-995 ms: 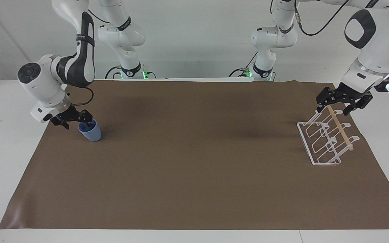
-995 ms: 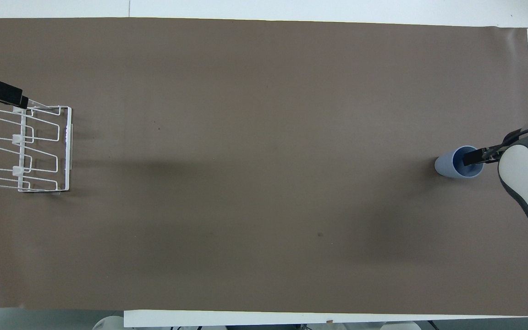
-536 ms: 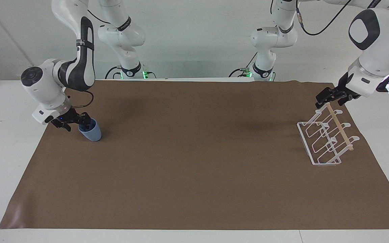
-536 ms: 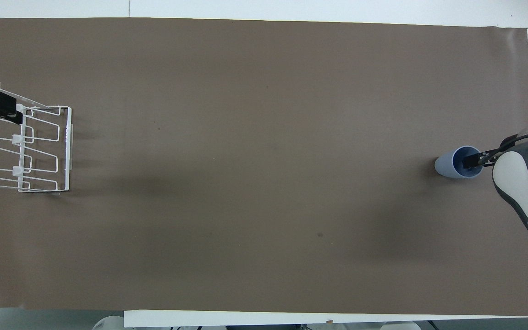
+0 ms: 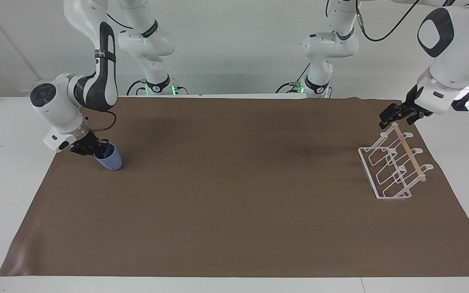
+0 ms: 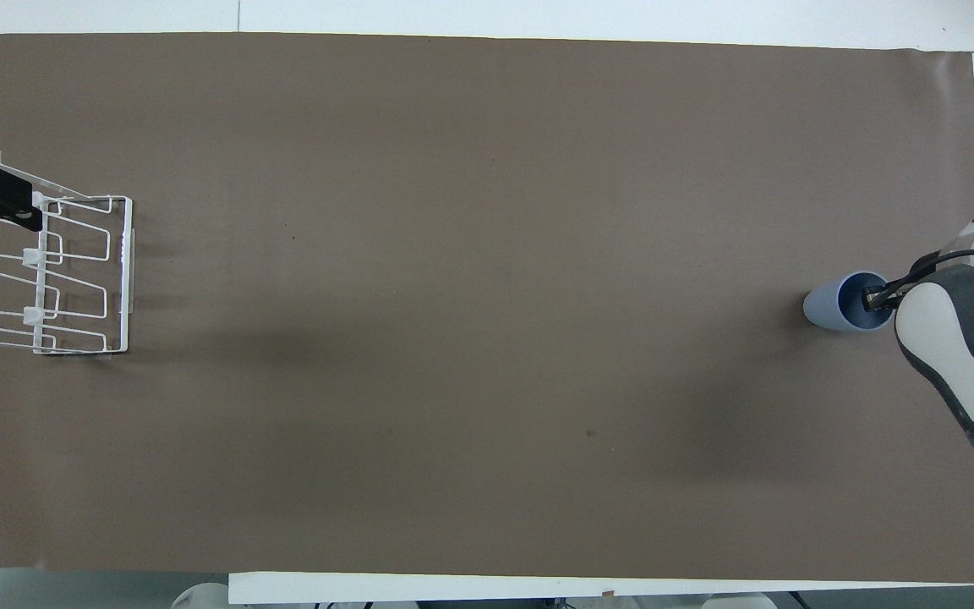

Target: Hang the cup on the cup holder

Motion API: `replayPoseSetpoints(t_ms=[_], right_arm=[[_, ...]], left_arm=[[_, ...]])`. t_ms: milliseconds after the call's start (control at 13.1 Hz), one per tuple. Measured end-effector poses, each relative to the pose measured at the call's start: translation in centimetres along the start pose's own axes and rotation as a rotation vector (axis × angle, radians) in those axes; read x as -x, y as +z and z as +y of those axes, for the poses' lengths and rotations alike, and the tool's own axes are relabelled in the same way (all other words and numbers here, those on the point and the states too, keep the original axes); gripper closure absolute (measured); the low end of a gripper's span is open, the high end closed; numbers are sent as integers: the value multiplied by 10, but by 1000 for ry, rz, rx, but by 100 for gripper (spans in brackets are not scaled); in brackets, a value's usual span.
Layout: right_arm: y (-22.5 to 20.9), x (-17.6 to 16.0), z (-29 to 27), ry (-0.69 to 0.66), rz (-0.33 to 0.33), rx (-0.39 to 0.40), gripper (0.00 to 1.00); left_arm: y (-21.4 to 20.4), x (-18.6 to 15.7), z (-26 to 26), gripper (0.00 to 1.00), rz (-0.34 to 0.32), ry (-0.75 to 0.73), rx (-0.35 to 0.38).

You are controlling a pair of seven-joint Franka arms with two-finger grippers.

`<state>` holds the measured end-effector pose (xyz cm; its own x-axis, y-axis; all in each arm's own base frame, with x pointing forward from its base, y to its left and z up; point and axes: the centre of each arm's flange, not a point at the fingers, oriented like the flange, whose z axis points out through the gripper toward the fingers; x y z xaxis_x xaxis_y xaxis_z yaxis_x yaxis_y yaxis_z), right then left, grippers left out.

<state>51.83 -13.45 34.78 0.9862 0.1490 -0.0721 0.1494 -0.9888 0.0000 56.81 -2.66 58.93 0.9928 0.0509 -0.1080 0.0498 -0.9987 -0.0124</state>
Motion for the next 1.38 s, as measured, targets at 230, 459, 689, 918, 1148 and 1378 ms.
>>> replayPoseSetpoints(t_ms=[230,459,689,918,1148,1378], right_arm=[[-9,-8,-19,-46,-30,-9,95],[-71,-34,-88,-116,-38,-127,95],[-138,-37,-169,-83,16,-397,95],[-161,-34,-236,36,-9,-618,95],[-172,-33,-315,130,-60,-749,95],[-179,-32,-372,240,-41,-780,95]], left_arm=[[-3,3,0,0,3,1,0],[-3,5,2,0,-7,0,-1],[-3,8,22,0,-11,-183,15],[-3,15,71,0,-26,-519,60],[-3,24,131,0,-37,-772,163],[-14,38,178,0,-104,-962,274]])
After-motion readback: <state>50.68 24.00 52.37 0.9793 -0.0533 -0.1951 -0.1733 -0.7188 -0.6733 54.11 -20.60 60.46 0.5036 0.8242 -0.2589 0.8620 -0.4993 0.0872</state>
